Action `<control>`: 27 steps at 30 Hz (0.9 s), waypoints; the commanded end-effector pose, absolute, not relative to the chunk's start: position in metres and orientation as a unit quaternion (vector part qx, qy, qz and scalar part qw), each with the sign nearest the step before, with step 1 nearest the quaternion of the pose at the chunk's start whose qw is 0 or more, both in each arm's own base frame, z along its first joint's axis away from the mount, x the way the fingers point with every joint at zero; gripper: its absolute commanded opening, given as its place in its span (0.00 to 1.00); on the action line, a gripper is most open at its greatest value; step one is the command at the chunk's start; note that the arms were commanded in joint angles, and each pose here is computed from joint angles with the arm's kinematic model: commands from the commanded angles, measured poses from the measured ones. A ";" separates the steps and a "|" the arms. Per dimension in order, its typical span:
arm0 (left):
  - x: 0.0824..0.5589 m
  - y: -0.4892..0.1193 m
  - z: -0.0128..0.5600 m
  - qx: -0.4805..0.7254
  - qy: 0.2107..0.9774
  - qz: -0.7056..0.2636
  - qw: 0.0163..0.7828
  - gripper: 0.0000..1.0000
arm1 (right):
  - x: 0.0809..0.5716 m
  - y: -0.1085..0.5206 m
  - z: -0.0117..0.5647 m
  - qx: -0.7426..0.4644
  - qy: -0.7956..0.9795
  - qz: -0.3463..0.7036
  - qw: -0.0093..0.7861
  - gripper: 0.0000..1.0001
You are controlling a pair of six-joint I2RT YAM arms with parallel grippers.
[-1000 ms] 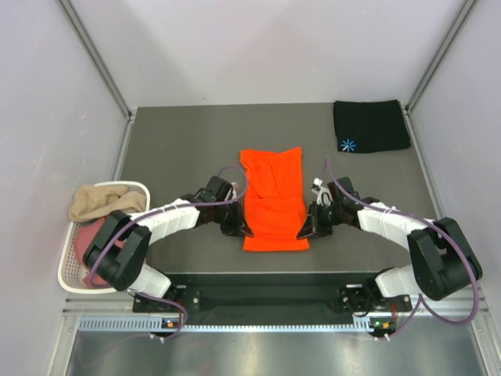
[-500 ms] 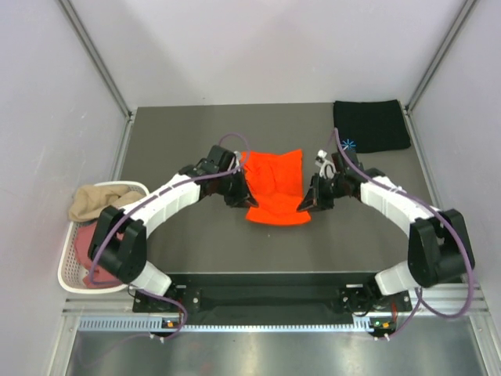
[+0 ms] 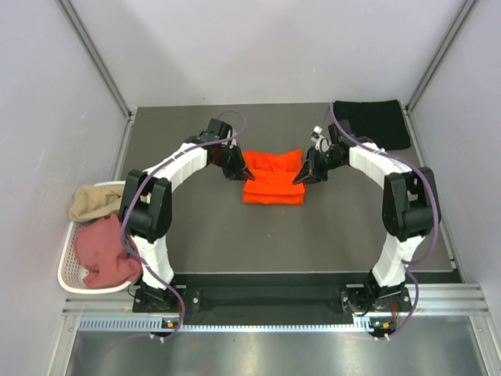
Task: Fold and stack the t-shirts
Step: Fold the tshirt
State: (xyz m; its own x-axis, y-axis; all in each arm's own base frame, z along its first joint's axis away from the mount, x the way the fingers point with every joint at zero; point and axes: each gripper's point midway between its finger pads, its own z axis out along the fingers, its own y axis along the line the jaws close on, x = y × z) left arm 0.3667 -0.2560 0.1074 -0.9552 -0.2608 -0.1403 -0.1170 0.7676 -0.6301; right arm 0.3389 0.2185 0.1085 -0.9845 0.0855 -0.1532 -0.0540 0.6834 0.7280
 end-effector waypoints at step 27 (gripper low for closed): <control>0.451 -0.258 0.090 -0.120 0.920 -0.357 0.108 0.00 | 0.437 0.223 0.094 0.035 0.899 0.426 0.095 0.01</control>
State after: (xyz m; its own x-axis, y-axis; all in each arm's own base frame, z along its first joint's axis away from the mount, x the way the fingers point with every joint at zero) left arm 0.4400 -0.2532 0.0802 -0.9489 -0.2985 -0.1023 -0.1618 0.7387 -0.6544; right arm 0.4183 0.2261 0.0814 -0.9874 0.1178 -0.1055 -0.0032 0.6524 0.7579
